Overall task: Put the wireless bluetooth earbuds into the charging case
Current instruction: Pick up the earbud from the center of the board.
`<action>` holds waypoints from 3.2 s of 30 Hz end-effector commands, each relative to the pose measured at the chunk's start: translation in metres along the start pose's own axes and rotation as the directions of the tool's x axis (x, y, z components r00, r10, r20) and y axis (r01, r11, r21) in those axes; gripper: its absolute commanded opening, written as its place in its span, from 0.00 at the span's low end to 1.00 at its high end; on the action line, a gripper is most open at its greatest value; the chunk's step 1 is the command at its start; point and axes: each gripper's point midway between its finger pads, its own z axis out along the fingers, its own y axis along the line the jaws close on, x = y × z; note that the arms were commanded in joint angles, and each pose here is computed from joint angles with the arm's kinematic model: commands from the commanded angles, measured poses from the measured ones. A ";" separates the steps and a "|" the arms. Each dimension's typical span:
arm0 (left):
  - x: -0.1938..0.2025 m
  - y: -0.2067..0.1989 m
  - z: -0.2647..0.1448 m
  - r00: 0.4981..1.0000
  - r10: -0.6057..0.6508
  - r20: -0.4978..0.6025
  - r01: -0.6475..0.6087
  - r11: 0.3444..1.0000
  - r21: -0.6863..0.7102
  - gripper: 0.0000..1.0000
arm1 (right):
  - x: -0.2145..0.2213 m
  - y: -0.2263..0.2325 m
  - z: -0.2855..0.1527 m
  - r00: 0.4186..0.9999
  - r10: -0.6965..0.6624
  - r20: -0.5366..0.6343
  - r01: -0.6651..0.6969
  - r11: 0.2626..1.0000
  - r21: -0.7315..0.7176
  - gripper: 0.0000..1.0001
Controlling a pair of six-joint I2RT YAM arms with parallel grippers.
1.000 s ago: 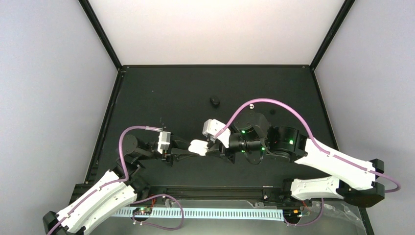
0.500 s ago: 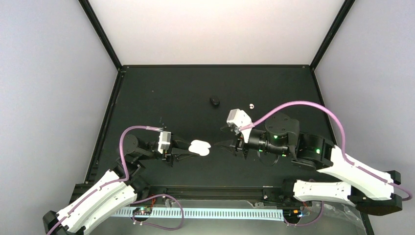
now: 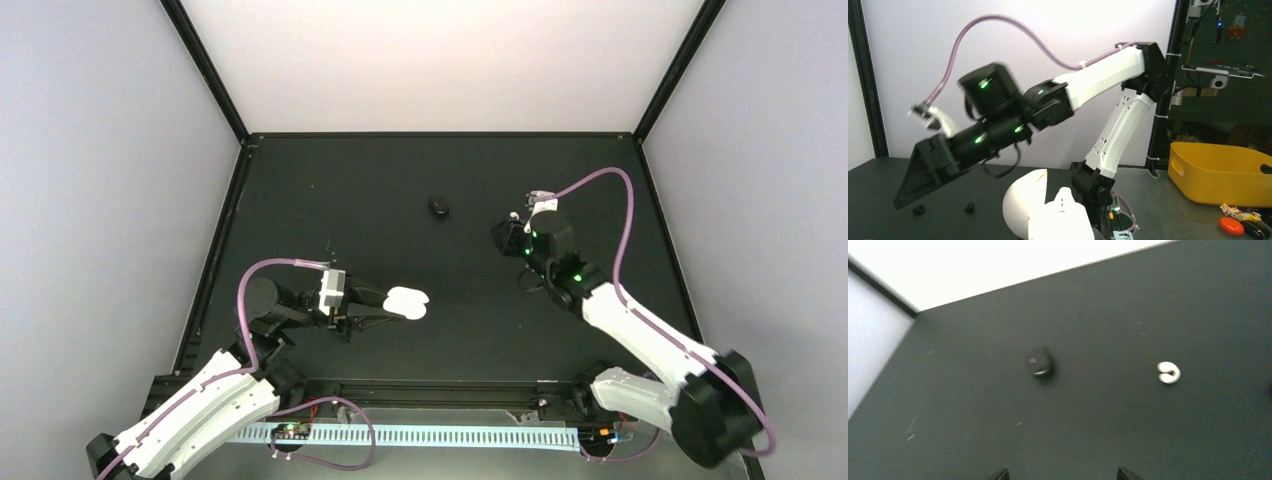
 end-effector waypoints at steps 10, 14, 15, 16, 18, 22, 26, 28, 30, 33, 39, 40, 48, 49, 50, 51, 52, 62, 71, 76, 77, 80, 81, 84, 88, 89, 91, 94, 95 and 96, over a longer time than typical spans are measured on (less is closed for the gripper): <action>-0.012 -0.005 -0.005 0.999 0.017 0.047 -0.016 1.000 -0.017 0.01 | -0.044 -0.135 0.127 0.959 0.265 0.103 -0.284 0.907 0.312 0.44; -0.011 -0.004 -0.004 0.999 0.017 0.041 -0.016 1.000 -0.019 0.02 | -0.036 -0.155 0.158 0.972 0.236 0.009 -0.222 0.902 0.371 0.42; -0.011 -0.004 -0.004 0.999 0.017 0.040 -0.016 1.000 -0.019 0.02 | -0.034 -0.157 0.164 0.973 0.232 -0.009 -0.213 0.905 0.369 0.41; -0.011 -0.004 -0.004 0.999 0.017 0.039 -0.016 1.000 -0.020 0.02 | -0.031 -0.160 0.170 0.971 0.236 -0.030 -0.208 0.903 0.376 0.42; -0.010 -0.003 -0.004 0.999 0.019 0.037 -0.018 1.000 -0.022 0.02 | -0.024 -0.164 0.180 0.969 0.240 -0.065 -0.198 0.902 0.384 0.42; -0.009 -0.002 -0.002 0.999 0.019 0.030 -0.019 1.000 -0.022 0.02 | -0.014 -0.170 0.198 0.954 0.277 -0.119 -0.215 0.902 0.374 0.47; -0.008 -0.001 -0.002 0.999 0.021 0.026 -0.021 1.000 -0.021 0.02 | -0.008 -0.165 0.213 0.941 0.292 -0.170 -0.221 0.912 0.345 0.52; -0.008 0.000 -0.001 1.000 0.019 0.023 -0.019 1.000 -0.021 0.02 | -0.005 -0.165 0.220 0.934 0.300 -0.195 -0.223 0.914 0.339 0.53; -0.008 0.000 -0.001 1.000 0.019 0.023 -0.019 1.000 -0.022 0.02 | 0.001 -0.165 0.226 0.926 0.309 -0.215 -0.227 0.914 0.337 0.53; -0.008 -0.001 -0.001 0.999 0.023 0.024 -0.022 1.000 -0.021 0.01 | 0.009 -0.162 0.231 0.913 0.329 -0.240 -0.245 0.915 0.319 0.53; -0.010 -0.002 -0.003 0.999 0.030 0.030 -0.030 0.999 -0.024 0.02 | 0.024 -0.162 0.229 0.897 0.359 -0.259 -0.273 0.909 0.315 0.53; -0.010 -0.002 -0.003 0.999 0.030 0.029 -0.029 0.999 -0.022 0.02 | 0.026 -0.163 0.228 0.895 0.361 -0.263 -0.273 0.908 0.317 0.53; -0.011 -0.003 -0.003 0.999 0.030 0.032 -0.029 0.999 -0.019 0.02 | 0.042 -0.155 0.214 0.886 0.373 -0.276 -0.289 0.909 0.300 0.51; -0.011 -0.003 -0.003 0.999 0.030 0.033 -0.030 0.999 -0.019 0.02 | 0.044 -0.155 0.212 0.885 0.375 -0.277 -0.291 0.908 0.301 0.51; -0.011 -0.004 -0.003 0.999 0.029 0.033 -0.029 0.999 -0.017 0.02 | 0.046 -0.155 0.210 0.884 0.377 -0.277 -0.293 0.908 0.300 0.51; -0.011 -0.004 -0.003 0.999 0.029 0.033 -0.028 0.999 -0.017 0.01 | 0.047 -0.154 0.208 0.883 0.379 -0.277 -0.296 0.907 0.300 0.51; -0.011 -0.004 -0.003 0.999 0.029 0.033 -0.028 0.999 -0.018 0.02 | 0.049 -0.154 0.206 0.882 0.382 -0.278 -0.298 0.906 0.301 0.51; -0.012 -0.006 -0.004 0.999 0.030 0.038 -0.030 0.999 -0.014 0.02 | 0.065 -0.155 0.188 0.875 0.397 -0.276 -0.307 0.897 0.318 0.50; -0.013 -0.006 -0.004 0.999 0.028 0.040 -0.027 1.000 -0.011 0.02 | 0.075 -0.141 0.175 0.867 0.414 -0.277 -0.338 0.897 0.285 0.50; -0.013 -0.007 -0.005 0.999 0.029 0.042 -0.029 1.000 -0.010 0.01 | 0.079 -0.132 0.169 0.862 0.423 -0.279 -0.353 0.896 0.270 0.50; -0.013 -0.007 -0.005 0.999 0.028 0.042 -0.028 1.000 -0.009 0.02 | 0.080 -0.131 0.169 0.861 0.423 -0.282 -0.353 0.896 0.269 0.50; -0.014 -0.007 -0.005 0.999 0.029 0.043 -0.028 1.000 -0.010 0.02 | 0.084 -0.126 0.167 0.859 0.422 -0.290 -0.353 0.898 0.261 0.50; -0.014 -0.007 -0.005 0.999 0.027 0.043 -0.027 1.000 -0.009 0.02 | 0.086 -0.125 0.166 0.859 0.421 -0.293 -0.352 0.900 0.258 0.50; -0.014 -0.008 -0.005 0.999 0.027 0.043 -0.027 1.000 -0.006 0.02 | 0.093 -0.119 0.165 0.848 0.432 -0.307 -0.368 0.897 0.246 0.50; -0.014 -0.008 -0.005 0.999 0.027 0.043 -0.027 1.000 -0.006 0.02 | 0.099 -0.113 0.162 0.840 0.439 -0.318 -0.379 0.895 0.234 0.50; -0.014 -0.008 -0.005 0.999 0.026 0.042 -0.026 1.000 -0.005 0.02 | 0.100 -0.111 0.162 0.840 0.438 -0.320 -0.378 0.896 0.233 0.50; -0.013 -0.008 -0.005 0.999 0.025 0.042 -0.025 1.000 -0.004 0.02 | 0.101 -0.109 0.161 0.838 0.439 -0.323 -0.381 0.896 0.228 0.50; -0.013 -0.007 -0.004 0.999 0.023 0.041 -0.022 1.000 -0.006 0.02 | 0.100 -0.104 0.159 0.832 0.450 -0.325 -0.401 0.892 0.209 0.50; -0.013 -0.007 -0.004 0.999 0.023 0.042 -0.023 1.000 -0.006 0.02 | 0.098 -0.102 0.158 0.832 0.451 -0.322 -0.405 0.892 0.202 0.50; -0.013 -0.007 -0.004 0.999 0.022 0.040 -0.022 1.000 -0.005 0.02 | 0.095 -0.101 0.157 0.834 0.450 -0.318 -0.406 0.892 0.197 0.50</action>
